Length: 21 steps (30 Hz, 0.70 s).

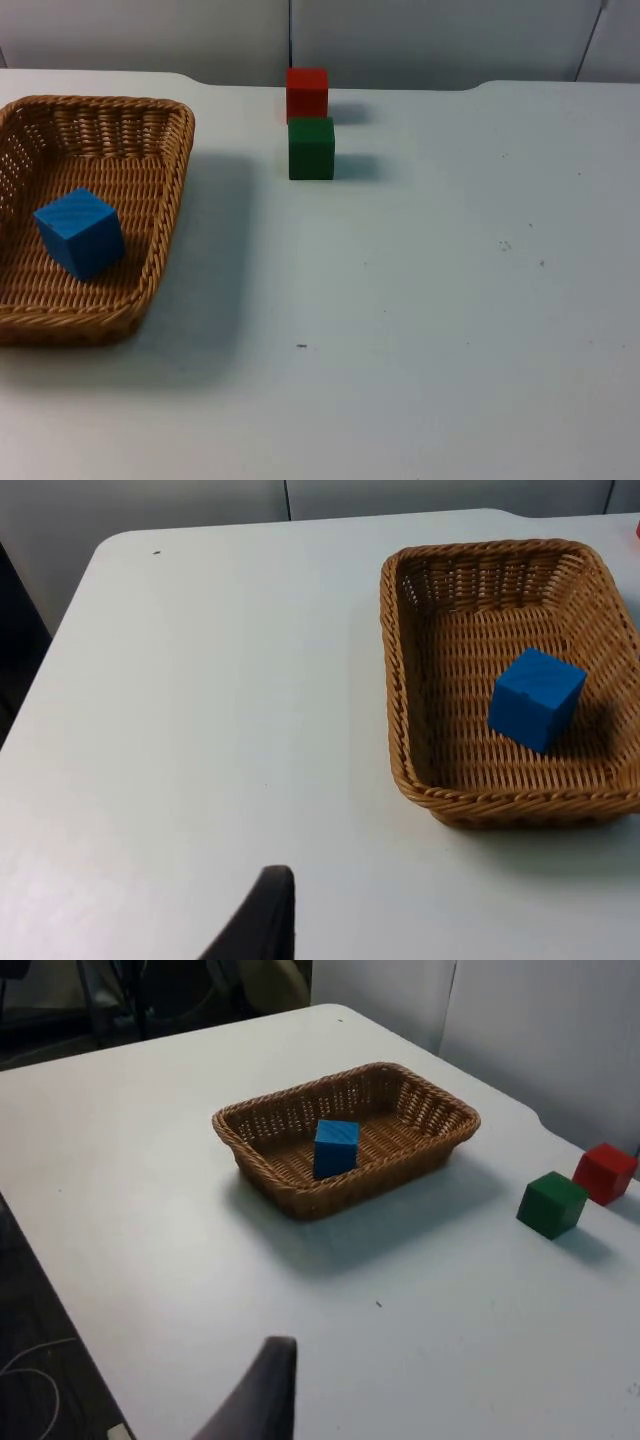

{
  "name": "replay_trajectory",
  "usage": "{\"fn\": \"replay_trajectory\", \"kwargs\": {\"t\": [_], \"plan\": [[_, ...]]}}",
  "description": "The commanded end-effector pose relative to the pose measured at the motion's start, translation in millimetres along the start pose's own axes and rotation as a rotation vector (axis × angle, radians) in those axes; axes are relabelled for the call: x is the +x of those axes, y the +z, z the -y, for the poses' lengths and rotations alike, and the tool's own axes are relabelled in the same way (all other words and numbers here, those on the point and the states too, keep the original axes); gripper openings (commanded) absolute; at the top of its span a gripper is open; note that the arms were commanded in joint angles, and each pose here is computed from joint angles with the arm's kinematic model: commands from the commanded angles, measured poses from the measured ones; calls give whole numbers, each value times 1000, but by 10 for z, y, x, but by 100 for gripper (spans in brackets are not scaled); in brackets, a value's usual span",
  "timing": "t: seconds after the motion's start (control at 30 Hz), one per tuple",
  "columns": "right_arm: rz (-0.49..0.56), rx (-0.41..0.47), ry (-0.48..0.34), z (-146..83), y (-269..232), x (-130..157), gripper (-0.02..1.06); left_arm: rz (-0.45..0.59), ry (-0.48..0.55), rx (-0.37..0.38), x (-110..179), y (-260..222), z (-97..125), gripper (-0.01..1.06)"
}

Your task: Pick up the basket with the left hand and place the blue cube into the basket with the right hand.

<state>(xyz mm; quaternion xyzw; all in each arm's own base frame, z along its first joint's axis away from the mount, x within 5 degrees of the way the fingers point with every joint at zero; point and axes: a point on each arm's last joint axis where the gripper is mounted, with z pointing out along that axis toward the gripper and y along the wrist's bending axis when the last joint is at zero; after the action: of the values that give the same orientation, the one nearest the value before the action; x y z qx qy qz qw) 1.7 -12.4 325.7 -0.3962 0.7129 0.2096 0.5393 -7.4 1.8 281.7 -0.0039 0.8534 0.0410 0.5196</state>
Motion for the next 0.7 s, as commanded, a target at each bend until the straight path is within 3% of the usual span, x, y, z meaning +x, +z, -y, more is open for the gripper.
{"fn": "replay_trajectory", "kwargs": {"t": [0.0, 0.33, 0.47, 0.67], "plan": [[7, 0, 30, 1, -100, 98, 99, 0, 2, 3, 16, 10, -2, 105], [-87, 17, 40, 6, -79, 246, 99, 0, 2, 3, 16, 10, -2, 105], [-142, 97, 97, 53, 49, 366, 99, 0, 2, 3, 16, 10, -2, 105], [-155, 116, 105, 58, 116, 417, 99, 0, 2, 3, 16, 10, -2, 105]]}}
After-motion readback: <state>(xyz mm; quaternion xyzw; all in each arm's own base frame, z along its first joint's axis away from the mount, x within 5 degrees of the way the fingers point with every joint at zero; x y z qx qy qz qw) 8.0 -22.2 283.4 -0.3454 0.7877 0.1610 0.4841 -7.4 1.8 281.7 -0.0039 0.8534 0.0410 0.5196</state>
